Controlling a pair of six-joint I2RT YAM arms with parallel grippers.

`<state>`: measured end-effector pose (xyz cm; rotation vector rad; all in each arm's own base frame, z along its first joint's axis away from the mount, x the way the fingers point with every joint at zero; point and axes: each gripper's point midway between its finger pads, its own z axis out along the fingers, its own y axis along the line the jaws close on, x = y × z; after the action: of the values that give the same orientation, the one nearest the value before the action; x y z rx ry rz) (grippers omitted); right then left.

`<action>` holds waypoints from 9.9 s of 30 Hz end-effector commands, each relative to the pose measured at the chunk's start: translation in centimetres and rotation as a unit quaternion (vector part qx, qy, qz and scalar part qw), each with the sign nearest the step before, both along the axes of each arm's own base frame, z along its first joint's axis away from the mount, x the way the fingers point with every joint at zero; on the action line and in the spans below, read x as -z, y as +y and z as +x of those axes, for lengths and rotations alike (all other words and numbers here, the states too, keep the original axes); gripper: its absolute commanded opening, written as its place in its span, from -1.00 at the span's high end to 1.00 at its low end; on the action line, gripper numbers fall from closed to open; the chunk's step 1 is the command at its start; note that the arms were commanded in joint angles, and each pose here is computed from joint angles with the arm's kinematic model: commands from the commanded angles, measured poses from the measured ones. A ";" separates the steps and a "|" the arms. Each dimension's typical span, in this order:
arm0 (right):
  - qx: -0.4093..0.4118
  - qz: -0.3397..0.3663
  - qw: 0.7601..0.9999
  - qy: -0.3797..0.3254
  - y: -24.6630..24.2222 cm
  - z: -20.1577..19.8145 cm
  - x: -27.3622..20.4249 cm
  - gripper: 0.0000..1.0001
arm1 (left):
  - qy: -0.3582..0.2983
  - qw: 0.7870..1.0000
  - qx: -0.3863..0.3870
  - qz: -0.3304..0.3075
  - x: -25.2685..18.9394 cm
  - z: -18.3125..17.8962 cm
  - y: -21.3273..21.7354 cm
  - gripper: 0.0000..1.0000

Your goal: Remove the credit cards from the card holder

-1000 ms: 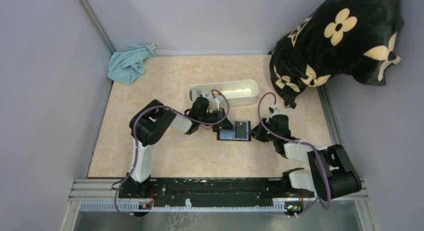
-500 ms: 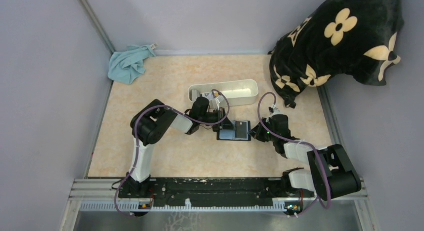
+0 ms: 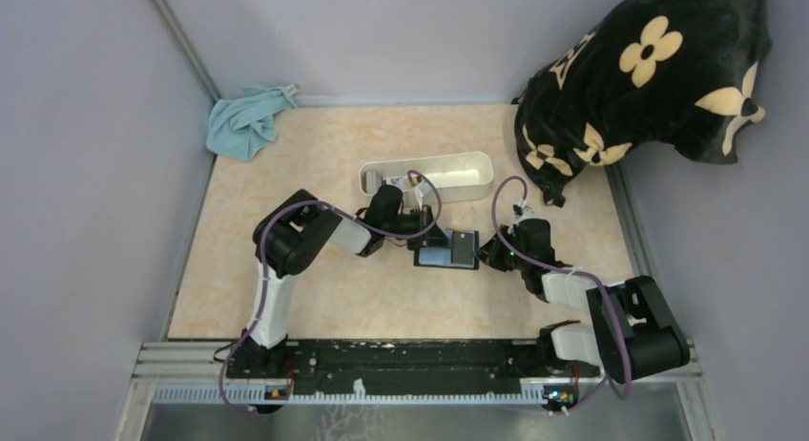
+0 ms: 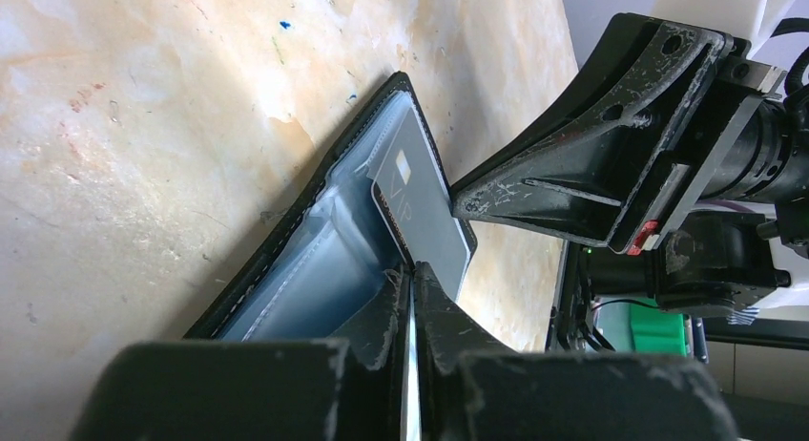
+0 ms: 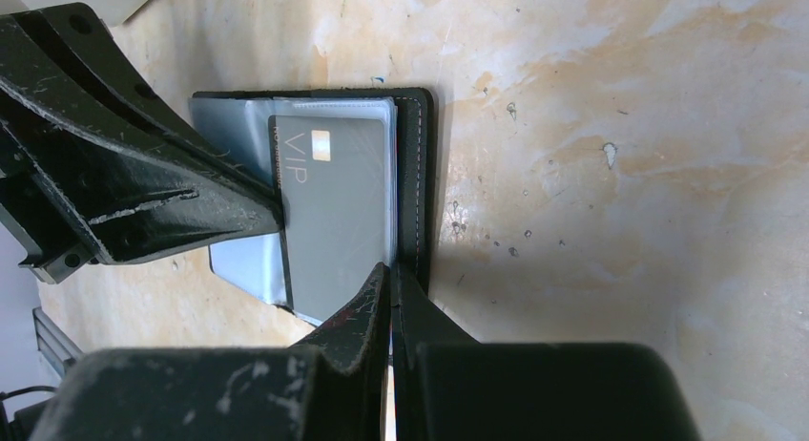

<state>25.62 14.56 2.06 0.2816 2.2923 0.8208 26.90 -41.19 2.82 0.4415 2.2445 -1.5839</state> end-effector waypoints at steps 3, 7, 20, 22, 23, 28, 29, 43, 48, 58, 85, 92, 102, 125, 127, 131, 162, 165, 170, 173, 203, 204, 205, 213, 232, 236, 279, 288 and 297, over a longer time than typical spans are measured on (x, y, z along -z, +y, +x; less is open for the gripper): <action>-0.006 -0.002 1.000 0.002 0.2 -0.2 0.4 1.00 | 0.164 0.981 -0.008 0.104 6.9 -4.4 2.5 0.96; -0.006 -0.002 1.000 0.002 0.2 -0.1 0.3 1.00 | 0.167 0.980 -0.007 0.105 7.0 -4.5 2.5 1.00; -0.003 -0.004 1.000 0.005 0.2 0.0 0.5 1.00 | 0.151 0.983 -0.022 0.104 5.9 -2.9 5.5 1.00; -0.003 -0.003 1.000 0.005 0.2 0.0 0.5 1.00 | 0.149 0.983 -0.025 0.105 5.6 -2.6 6.1 1.00; -0.004 -0.003 1.000 0.004 0.2 0.0 0.5 1.00 | 0.150 0.983 -0.025 0.107 5.6 -2.6 6.3 1.00; -0.004 -0.005 1.000 0.006 0.2 0.0 0.6 1.00 | 0.152 0.981 -0.018 0.118 5.8 -2.8 7.2 1.00; -0.004 -0.004 1.000 0.006 0.2 0.0 0.6 1.00 | 0.155 0.980 -0.018 0.122 5.9 -2.8 7.5 1.00; -0.003 -0.003 1.000 0.005 0.2 0.0 0.6 1.00 | 0.129 0.986 -0.035 0.104 2.8 -1.4 9.3 1.00; -0.003 -0.005 1.000 0.003 0.1 -0.1 0.4 1.00 | 0.116 0.989 -0.037 0.086 0.5 -0.9 9.0 1.00; -0.015 0.005 1.000 -0.009 0.5 -0.1 -0.1 1.00 | 0.062 0.996 -0.037 0.043 -5.4 0.4 8.5 1.00; -0.080 0.059 0.990 -0.097 2.9 0.6 -5.1 0.88 | 0.091 0.991 -0.044 0.085 -1.6 0.4 8.9 0.60; -0.110 0.067 0.986 -0.108 4.2 0.4 -5.7 0.84 | 0.102 0.991 -0.032 0.084 -1.0 -0.3 8.0 0.52; -0.141 0.077 0.983 -0.094 6.5 0.3 -4.8 0.84 | 0.111 0.990 -0.022 0.088 -0.1 -1.0 7.6 0.49; -0.176 0.104 0.977 -0.068 9.4 0.6 -3.5 0.58 | 0.133 0.986 -0.013 0.096 2.2 -2.5 7.7 0.49; -0.177 0.111 0.975 -0.068 9.6 0.7 -3.5 0.43 | 0.137 0.986 -0.012 0.096 2.4 -2.7 7.7 0.49; -0.181 0.126 0.973 -0.068 10.0 0.7 -3.4 0.29 | 0.142 0.985 -0.010 0.096 2.8 -2.8 7.7 0.49; -0.175 0.108 0.971 -0.125 9.2 0.9 -7.2 0.08 | 0.073 0.997 0.008 0.016 -4.2 -1.5 6.4 1.00; -0.174 0.106 0.970 -0.130 9.1 0.9 -7.6 0.02 | 0.059 0.998 0.010 -0.016 -5.9 -1.4 6.1 1.00; -0.176 0.118 0.968 -0.134 9.3 0.6 -8.0 0.05 | 0.036 0.996 0.007 -0.076 -8.8 -1.5 5.7 1.00; -0.177 0.125 0.967 -0.137 9.4 0.5 -8.3 0.09 | 0.028 0.994 0.001 -0.102 -9.9 -1.3 5.5 1.00; -0.186 0.166 0.953 -0.172 9.8 -0.2 -11.0 1.00 | 0.047 0.993 -0.001 -0.110 -8.6 -1.9 5.6 0.46; -0.186 0.164 0.953 -0.173 9.7 -0.2 -11.0 1.00 | 0.046 0.993 -0.001 -0.110 -8.7 -1.9 5.7 0.45; -0.185 0.161 0.954 -0.172 9.7 -0.2 -11.0 1.00 | 0.048 0.993 -0.001 -0.110 -8.7 -1.9 5.7 0.45; -0.174 0.160 0.957 -0.169 9.0 0.0 -10.8 1.00 | 0.040 0.993 -0.009 -0.109 -8.9 -1.5 6.3 0.42; -0.172 0.161 0.958 -0.164 8.6 0.0 -10.6 1.00 | 0.034 0.993 -0.019 -0.113 -9.3 -0.7 7.1 0.73; -0.176 0.169 0.956 -0.162 8.9 0.0 -10.6 1.00 | 0.036 0.991 -0.004 -0.126 -9.7 -1.0 7.0 0.82; -0.141 0.156 0.966 -0.150 5.9 -0.4 -7.7 -0.02 | 0.014 0.902 -0.365 0.229 -12.2 15.4 18.8 1.00; -0.142 0.157 0.967 -0.145 5.7 -0.9 -7.1 -0.01 | 0.025 0.887 -0.381 0.259 -10.8 15.9 19.6 1.00; -0.144 0.155 0.967 -0.144 5.6 -1.0 -6.9 -0.01 | 0.031 0.876 -0.389 0.283 -8.6 16.3 20.2 1.00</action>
<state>24.34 20.20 7.91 0.0127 2.0174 1.2833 42.34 -21.47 11.90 -0.3398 2.4391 -0.5718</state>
